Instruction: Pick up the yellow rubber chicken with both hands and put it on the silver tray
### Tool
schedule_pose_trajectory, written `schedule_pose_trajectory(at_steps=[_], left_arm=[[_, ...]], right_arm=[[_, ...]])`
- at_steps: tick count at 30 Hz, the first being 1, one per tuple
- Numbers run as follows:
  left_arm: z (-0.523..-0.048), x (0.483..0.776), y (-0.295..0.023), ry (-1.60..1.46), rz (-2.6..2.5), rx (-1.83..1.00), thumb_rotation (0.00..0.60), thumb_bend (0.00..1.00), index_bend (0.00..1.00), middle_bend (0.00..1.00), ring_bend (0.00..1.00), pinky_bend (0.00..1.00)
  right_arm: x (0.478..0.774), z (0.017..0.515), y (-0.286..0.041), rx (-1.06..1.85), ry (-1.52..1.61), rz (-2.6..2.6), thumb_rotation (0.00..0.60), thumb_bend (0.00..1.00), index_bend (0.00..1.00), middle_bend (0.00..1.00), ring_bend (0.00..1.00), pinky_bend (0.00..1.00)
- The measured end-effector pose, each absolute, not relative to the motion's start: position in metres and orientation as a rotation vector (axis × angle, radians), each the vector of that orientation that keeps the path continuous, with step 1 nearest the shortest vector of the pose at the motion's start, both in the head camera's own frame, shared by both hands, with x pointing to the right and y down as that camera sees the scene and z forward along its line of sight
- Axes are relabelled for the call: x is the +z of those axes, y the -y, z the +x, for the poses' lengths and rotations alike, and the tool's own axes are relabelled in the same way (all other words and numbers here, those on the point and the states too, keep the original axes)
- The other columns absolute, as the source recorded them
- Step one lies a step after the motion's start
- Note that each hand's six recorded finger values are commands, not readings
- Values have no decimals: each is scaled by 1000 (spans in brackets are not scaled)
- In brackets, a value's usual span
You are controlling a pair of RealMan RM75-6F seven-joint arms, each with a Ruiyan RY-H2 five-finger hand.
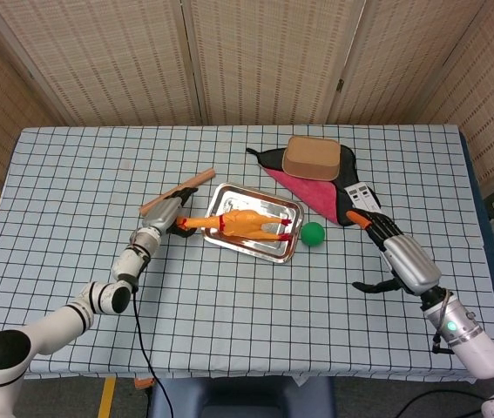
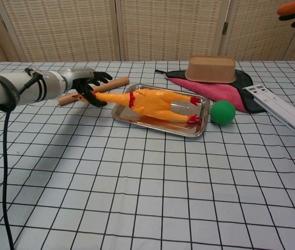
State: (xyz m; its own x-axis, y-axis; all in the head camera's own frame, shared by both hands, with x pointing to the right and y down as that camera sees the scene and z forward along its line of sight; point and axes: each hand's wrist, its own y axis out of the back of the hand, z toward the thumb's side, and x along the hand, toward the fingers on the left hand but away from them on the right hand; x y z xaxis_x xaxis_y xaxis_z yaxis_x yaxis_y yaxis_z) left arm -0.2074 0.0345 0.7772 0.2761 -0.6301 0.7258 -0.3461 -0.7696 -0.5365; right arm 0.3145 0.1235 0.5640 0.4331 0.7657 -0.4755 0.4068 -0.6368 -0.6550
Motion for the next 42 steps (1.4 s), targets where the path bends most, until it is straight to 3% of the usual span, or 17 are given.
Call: schedule_pose_trajectory(at_steps=[15,30,36,42], left_arm=[[-188,760,-39,-701,-2255,-1547,600,351,0,0,0,52],[-177,707,-48,-665,-2373,-1519,600,358,0,0,0,47],[-206,676,-67,-719,-2234,-1347,600,364,0,0,0,29],[-287,636,-112,-865,-1993,-1198,600,385,0,0,0,26]], right_arm=[[562,320,-125,1029,1002,-2289,600,46,0,0,0,0],[548,323,-136,1010,995,-2249,600,45,0,0,0,0],[546,336,-150,1084,959,-2079,600,45,0,0,0,0],[547,358,-173,1242,889,-1770,600,46,0,0,0,0]])
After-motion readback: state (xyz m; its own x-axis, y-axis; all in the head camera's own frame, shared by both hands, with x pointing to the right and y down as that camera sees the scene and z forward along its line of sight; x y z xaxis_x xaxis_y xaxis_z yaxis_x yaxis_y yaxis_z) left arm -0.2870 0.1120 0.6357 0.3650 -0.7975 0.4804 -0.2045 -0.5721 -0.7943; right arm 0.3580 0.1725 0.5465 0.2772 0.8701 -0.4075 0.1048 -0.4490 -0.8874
